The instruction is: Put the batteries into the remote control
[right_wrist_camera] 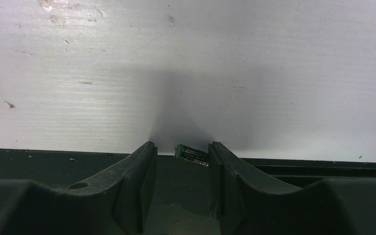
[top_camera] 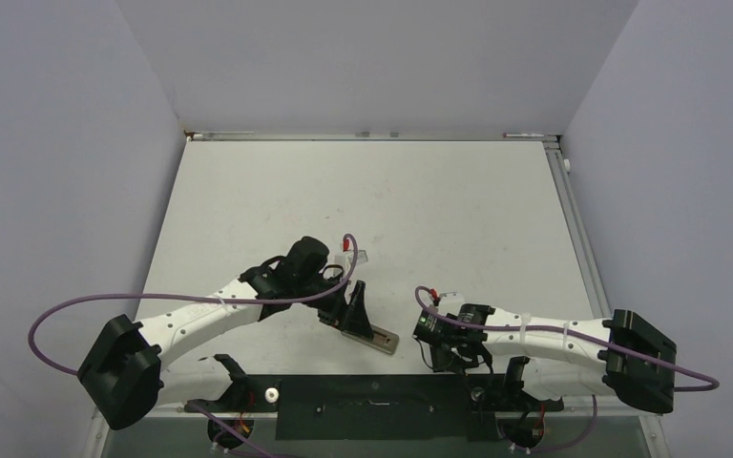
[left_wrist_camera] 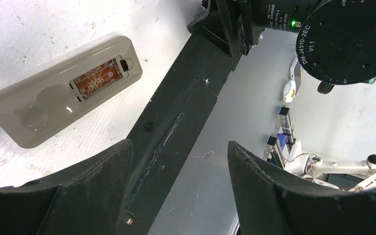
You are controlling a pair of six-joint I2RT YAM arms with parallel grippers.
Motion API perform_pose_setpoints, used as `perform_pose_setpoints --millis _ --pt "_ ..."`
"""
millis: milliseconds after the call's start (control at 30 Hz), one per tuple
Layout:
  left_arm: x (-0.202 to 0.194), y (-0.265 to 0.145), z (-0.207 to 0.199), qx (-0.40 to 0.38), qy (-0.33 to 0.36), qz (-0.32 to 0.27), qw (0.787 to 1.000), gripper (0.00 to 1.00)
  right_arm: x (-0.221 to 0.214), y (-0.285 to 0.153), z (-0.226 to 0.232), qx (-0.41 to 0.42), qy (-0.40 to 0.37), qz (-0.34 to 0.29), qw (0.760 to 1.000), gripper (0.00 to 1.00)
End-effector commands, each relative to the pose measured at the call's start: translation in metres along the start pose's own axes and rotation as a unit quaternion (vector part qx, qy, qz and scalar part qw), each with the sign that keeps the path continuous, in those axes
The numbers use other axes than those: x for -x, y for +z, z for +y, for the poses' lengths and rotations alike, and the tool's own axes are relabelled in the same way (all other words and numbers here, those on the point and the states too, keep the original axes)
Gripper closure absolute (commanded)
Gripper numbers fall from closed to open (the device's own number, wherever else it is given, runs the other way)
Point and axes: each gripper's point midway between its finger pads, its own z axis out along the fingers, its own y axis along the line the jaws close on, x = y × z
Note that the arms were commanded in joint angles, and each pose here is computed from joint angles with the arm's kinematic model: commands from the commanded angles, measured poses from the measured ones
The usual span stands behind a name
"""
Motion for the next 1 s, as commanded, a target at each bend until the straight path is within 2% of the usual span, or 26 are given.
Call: perform_pose_setpoints --millis 0,167,467,600,633,733,967 --pt "0.005 0.0 0.0 -0.003 0.003 -0.007 1.0 0.32 -0.015 0.013 -0.013 -0.025 -0.007 0.025 0.999 0.59" --pt "0.004 0.0 0.0 -0.001 0.002 -0.005 1.0 0.32 -0.015 0.018 -0.013 -0.032 -0.009 0.028 0.999 0.66" --pt "0.004 -0.001 0.0 -0.002 0.003 -0.006 1.0 0.32 -0.011 0.019 0.004 -0.008 -0.011 0.029 0.999 0.88" --pt "0.005 -0.001 -0.001 -0.002 0.005 -0.006 1.0 0.32 -0.004 0.015 0.018 0.008 -0.013 0.022 1.0 0.91" --pt "0.004 -0.001 -0.001 -0.003 0.004 -0.006 1.0 0.32 -0.001 0.012 0.02 0.007 -0.012 0.018 1.0 0.89" --pt "0.004 -0.002 -0.002 -0.005 0.005 -0.006 1.0 0.32 0.006 0.002 0.018 -0.003 -0.004 0.004 1.0 0.67" --pt "0.005 -0.002 -0.005 -0.012 0.01 -0.007 1.0 0.32 0.012 -0.018 0.007 -0.01 0.041 -0.023 0.999 0.46"
